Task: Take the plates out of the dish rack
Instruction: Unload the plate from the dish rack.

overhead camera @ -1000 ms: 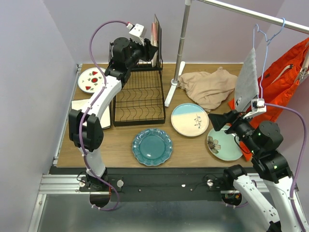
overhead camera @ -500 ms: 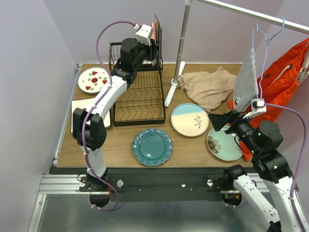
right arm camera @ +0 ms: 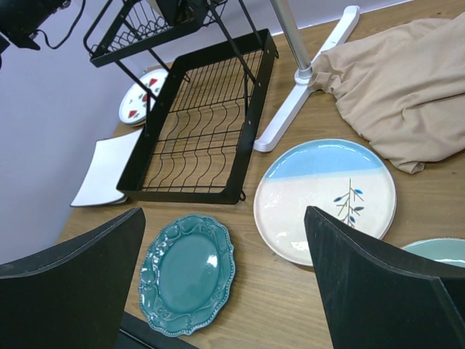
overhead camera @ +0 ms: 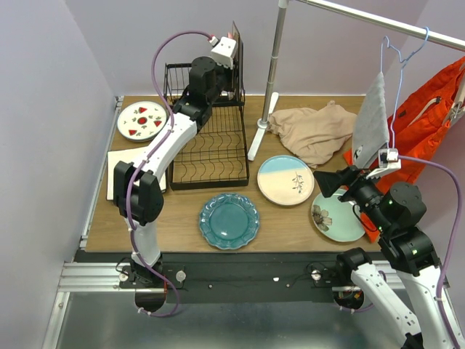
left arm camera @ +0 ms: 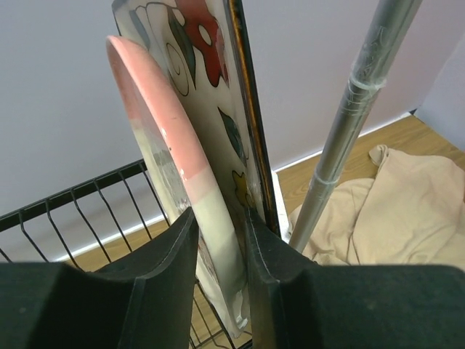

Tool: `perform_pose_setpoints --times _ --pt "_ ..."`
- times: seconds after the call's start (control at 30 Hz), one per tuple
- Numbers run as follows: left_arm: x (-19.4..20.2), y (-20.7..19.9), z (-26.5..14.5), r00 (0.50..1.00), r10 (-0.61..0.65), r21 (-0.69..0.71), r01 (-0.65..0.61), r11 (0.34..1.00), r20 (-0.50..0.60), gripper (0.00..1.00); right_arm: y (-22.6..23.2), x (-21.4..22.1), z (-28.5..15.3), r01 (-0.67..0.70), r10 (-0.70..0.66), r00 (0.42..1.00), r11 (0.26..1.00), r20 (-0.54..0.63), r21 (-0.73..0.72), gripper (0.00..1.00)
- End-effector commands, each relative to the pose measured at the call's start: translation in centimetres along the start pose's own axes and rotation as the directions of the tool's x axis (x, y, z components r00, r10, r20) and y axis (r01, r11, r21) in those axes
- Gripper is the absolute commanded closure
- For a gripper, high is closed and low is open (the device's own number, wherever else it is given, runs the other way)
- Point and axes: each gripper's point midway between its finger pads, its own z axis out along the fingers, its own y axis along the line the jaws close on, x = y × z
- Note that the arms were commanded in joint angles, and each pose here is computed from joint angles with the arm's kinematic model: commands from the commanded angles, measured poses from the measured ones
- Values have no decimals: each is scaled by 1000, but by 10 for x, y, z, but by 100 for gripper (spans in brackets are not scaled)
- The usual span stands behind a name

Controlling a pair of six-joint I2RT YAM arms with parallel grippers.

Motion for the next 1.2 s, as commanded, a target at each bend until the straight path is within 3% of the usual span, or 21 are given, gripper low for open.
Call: perform_pose_setpoints --times 0.0,0.17,0.2,0.27,0.33,0.8,0.9,0.93,1.03,1.1,1.17 --pt "1 -16 6 999 34 16 -34 999 -5 67 2 -12 -7 4 -4 999 1000 42 6 1" --pt "-3 -16 5 998 65 -15 -65 998 -10 78 3 -14 -8 4 -4 999 1000 45 2 1" --pt "-4 -16 4 997 70 -26 -70 997 -15 78 4 -15 -8 4 -4 999 1000 46 1 1" --pt "-5 -12 4 996 82 -59 -83 995 -22 63 4 -15 -8 1 -1 999 1000 48 1 1" --pt "-5 -13 5 996 87 -71 -88 994 -22 57 4 -14 -8 1 -1 999 1000 45 -1 1" --pt "8 -11 7 994 82 -105 -89 990 -70 52 5 -16 -12 0 0 998 1000 57 -4 1" --pt "7 -13 8 994 87 -95 -93 991 -67 67 5 -17 -13 0 0 998 1000 59 -4 1" --pt "5 -15 8 994 87 -92 -92 991 -62 77 6 -18 -13 1 0 998 1000 61 -6 1" --pt "1 -18 8 995 88 -82 -92 992 -53 94 6 -18 -14 1 0 998 1000 60 -6 1" --pt "-3 -19 7 996 83 -77 -86 993 -43 100 6 -18 -14 -2 3 998 1000 62 -5 1" --pt "-6 -21 6 996 82 -73 -84 994 -35 100 5 -17 -13 -3 3 998 1000 58 -3 1"
